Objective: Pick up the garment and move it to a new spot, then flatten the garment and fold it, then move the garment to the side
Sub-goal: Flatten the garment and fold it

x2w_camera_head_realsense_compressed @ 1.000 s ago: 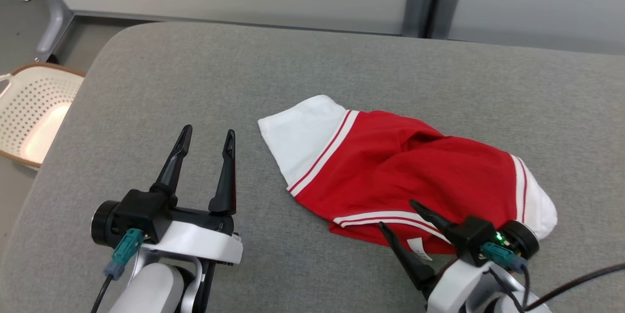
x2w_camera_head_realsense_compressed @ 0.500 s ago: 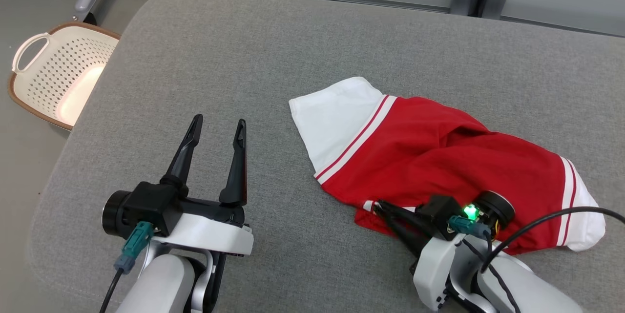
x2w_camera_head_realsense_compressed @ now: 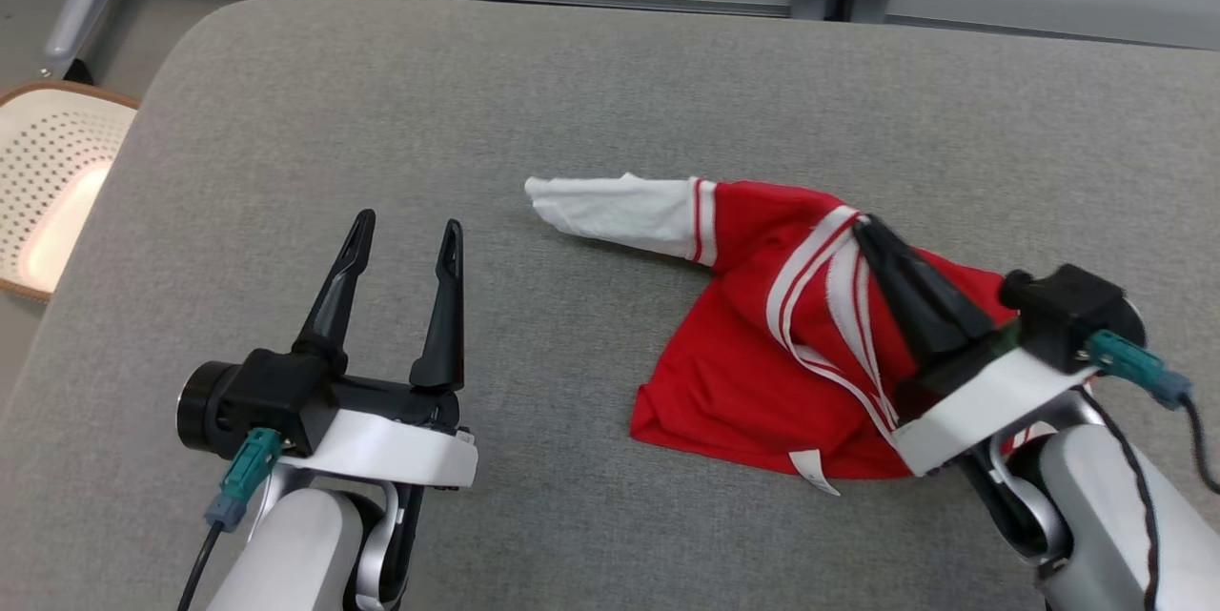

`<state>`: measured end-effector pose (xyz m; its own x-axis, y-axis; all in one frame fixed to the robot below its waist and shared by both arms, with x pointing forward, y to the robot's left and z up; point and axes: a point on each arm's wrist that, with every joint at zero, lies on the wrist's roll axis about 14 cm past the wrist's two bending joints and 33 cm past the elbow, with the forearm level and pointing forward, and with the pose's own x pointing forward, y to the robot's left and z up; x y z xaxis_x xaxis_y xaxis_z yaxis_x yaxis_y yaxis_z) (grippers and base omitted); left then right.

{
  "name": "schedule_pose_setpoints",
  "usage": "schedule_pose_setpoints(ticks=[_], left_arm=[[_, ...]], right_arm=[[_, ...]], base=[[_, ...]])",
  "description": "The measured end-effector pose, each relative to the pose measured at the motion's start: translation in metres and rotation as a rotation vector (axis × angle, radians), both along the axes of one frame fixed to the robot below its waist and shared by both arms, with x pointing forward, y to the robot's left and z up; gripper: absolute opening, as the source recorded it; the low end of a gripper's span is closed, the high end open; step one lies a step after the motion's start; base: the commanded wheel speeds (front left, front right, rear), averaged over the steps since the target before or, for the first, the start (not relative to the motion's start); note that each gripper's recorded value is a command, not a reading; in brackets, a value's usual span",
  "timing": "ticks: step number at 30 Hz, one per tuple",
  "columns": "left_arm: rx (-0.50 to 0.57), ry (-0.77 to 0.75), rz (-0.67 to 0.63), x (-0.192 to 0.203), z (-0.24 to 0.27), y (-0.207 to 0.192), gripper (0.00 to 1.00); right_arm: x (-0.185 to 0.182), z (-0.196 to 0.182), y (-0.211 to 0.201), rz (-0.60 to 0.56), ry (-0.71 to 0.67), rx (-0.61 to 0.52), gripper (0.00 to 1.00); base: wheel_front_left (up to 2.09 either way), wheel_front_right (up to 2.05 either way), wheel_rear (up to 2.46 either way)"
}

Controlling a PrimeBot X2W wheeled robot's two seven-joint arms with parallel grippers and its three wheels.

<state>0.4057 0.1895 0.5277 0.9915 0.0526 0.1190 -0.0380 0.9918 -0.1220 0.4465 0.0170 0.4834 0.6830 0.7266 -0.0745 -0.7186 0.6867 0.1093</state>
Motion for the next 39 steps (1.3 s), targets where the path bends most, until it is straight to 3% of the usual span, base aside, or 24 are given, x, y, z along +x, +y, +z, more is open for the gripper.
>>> schedule_pose_setpoints(ticks=[5, 11, 17, 21, 22, 24, 27, 35, 39], left_arm=[[0.003, 0.004, -0.059, 0.009, -0.004, -0.017, 1.00], [0.003, 0.015, -0.138, 0.024, -0.010, -0.042, 1.00], [-0.001, 0.031, -0.168, 0.029, -0.017, -0.052, 1.00], [-0.001, 0.038, -0.175, 0.030, -0.019, -0.055, 1.00], [-0.001, 0.038, -0.177, 0.031, -0.019, -0.056, 1.00], [0.001, 0.038, -0.177, 0.031, -0.019, -0.056, 1.00], [0.003, 0.035, -0.173, 0.031, -0.018, -0.055, 1.00], [0.006, 0.031, -0.143, 0.021, -0.014, -0.048, 1.00], [0.009, 0.031, -0.131, 0.010, -0.012, -0.044, 1.00]], right_arm=[[0.014, -0.001, -0.075, -0.286, 0.043, 0.086, 0.00], [-0.014, -0.054, -0.169, -0.624, 0.220, 0.115, 0.00], [-0.053, -0.103, -0.213, -0.799, 0.381, 0.104, 0.00], [-0.063, -0.114, -0.219, -0.825, 0.416, 0.092, 0.00], [-0.064, -0.115, -0.219, -0.825, 0.419, 0.090, 0.38], [-0.060, -0.107, -0.217, -0.809, 0.375, 0.092, 1.00], [-0.052, -0.090, -0.217, -0.788, 0.301, 0.087, 1.00], [-0.028, 0.001, -0.208, -0.682, -0.032, 0.048, 1.00], [-0.035, 0.026, -0.198, -0.630, -0.100, 0.005, 1.00]], base=[[0.00, 0.00, 0.00], [0.00, 0.00, 0.00], [0.00, 0.00, 0.00], [0.00, 0.00, 0.00], [0.00, 0.00, 0.00], [0.00, 0.00, 0.00], [0.00, 0.00, 0.00], [0.00, 0.00, 0.00], [0.00, 0.00, 0.00]])
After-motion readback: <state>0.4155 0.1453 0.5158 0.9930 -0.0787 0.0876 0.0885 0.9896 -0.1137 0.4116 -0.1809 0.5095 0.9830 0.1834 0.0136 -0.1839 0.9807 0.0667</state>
